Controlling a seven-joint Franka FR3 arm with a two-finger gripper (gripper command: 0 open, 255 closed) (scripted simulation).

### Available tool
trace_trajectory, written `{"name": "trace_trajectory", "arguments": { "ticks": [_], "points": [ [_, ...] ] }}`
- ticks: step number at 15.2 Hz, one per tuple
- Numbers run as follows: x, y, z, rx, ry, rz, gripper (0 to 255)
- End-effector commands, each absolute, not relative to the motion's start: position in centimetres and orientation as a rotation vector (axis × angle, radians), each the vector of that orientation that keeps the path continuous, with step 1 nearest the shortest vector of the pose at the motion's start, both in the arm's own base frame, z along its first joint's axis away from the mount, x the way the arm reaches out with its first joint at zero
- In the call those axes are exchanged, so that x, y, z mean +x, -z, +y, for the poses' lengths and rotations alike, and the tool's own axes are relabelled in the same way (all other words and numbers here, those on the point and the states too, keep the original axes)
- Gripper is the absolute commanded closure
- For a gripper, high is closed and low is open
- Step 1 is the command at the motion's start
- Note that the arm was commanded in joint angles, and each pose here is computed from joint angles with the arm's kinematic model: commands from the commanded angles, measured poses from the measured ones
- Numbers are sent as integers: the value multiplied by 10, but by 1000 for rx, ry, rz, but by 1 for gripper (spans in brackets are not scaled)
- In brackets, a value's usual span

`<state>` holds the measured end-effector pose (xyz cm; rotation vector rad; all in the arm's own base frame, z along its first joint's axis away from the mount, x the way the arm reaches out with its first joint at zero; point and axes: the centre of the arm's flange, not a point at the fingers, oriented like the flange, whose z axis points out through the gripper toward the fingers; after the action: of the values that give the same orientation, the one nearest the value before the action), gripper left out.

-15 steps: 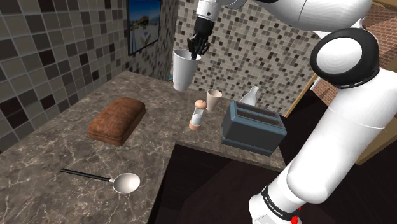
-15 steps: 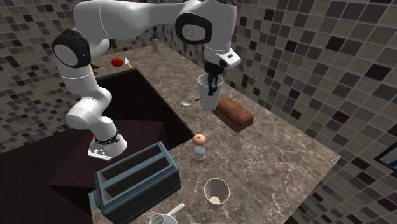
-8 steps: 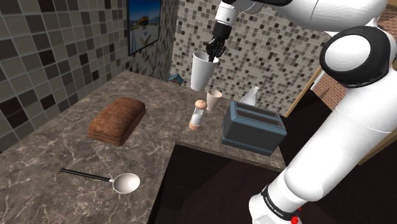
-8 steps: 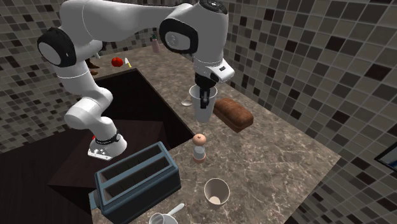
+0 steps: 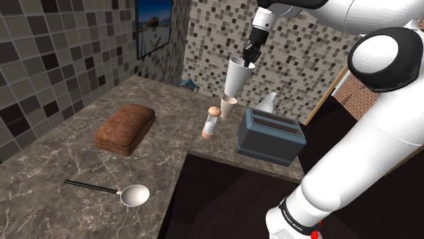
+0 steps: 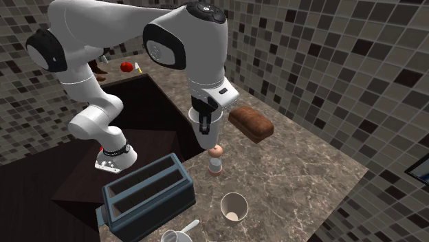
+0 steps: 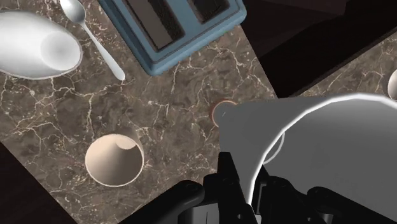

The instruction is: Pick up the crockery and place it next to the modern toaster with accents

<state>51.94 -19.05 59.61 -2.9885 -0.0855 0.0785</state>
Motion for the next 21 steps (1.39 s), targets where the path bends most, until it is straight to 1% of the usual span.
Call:
{"name": "trace_trajectory", "arguments": {
  "ticks": [1,21],
  "points": [
    [510,-596,-215,-2989,-77,-88,255],
    [411,-596,-460,-2989,-77,-88,255]
  ]
}}
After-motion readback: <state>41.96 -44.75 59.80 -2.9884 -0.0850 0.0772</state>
